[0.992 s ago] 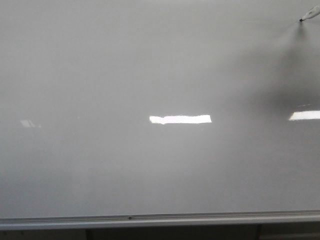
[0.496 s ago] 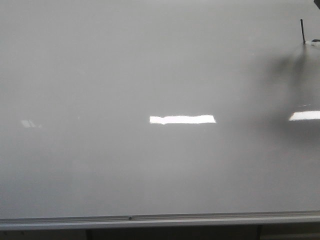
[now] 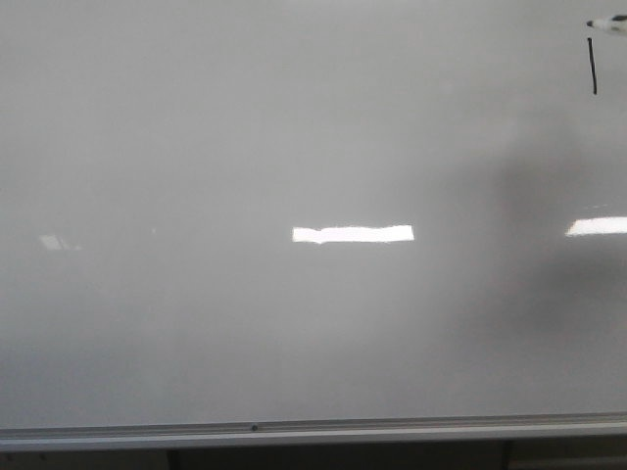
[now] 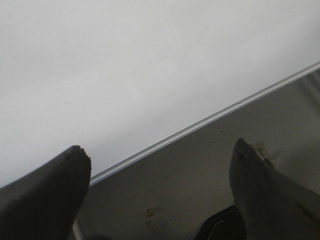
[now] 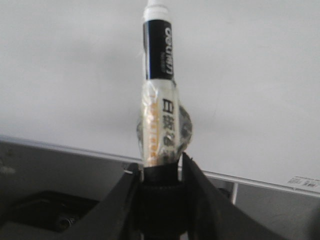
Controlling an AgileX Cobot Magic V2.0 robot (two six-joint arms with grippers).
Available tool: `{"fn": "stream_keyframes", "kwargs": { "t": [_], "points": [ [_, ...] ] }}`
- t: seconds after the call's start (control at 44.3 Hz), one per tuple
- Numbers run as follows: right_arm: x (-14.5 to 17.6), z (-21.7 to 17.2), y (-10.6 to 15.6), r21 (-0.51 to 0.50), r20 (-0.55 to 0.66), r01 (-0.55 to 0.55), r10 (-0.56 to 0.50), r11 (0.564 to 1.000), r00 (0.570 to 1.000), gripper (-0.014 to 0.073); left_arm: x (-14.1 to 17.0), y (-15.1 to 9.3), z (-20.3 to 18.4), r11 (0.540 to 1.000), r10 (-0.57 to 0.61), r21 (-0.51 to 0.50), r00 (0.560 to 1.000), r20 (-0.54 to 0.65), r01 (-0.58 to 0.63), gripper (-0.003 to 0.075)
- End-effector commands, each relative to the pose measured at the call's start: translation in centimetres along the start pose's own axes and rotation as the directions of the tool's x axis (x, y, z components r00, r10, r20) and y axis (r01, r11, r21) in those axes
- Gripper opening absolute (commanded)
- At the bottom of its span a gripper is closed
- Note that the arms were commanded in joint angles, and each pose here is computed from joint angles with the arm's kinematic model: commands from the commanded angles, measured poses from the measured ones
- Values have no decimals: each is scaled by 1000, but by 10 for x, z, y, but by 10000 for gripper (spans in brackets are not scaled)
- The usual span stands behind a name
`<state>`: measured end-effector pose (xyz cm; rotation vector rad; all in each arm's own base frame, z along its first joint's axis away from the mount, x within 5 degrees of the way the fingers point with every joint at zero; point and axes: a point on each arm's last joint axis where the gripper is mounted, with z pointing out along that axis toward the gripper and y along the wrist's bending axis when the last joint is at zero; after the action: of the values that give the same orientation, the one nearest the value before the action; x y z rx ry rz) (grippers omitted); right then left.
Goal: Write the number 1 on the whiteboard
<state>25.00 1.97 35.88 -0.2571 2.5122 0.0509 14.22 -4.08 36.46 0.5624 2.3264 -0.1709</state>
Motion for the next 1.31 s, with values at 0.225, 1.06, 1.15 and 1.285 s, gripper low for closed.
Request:
{"fn": "stream_keyframes", "kwargs": {
  "t": [0.225,1.06,1.15,1.285],
  "points": [
    [38,-69,69,-264,142,571,-554,777,820,22,-18,-43,-13,890,316,257,917,243,-375,460],
    [60,-80,126,-514,307,757,-738,403,601,22,-82,-176,31,467,632,507,674,383,-725,578],
    [60,-80,126,-514,307,757,-738,403,601,22,-86,-180,37,463,637,514,675,373,-722,541],
    [60,-80,126,-513,307,758,-738,403,601,22,-90,-182,36,468,623,513,680,386,-720,441]
  ]
}}
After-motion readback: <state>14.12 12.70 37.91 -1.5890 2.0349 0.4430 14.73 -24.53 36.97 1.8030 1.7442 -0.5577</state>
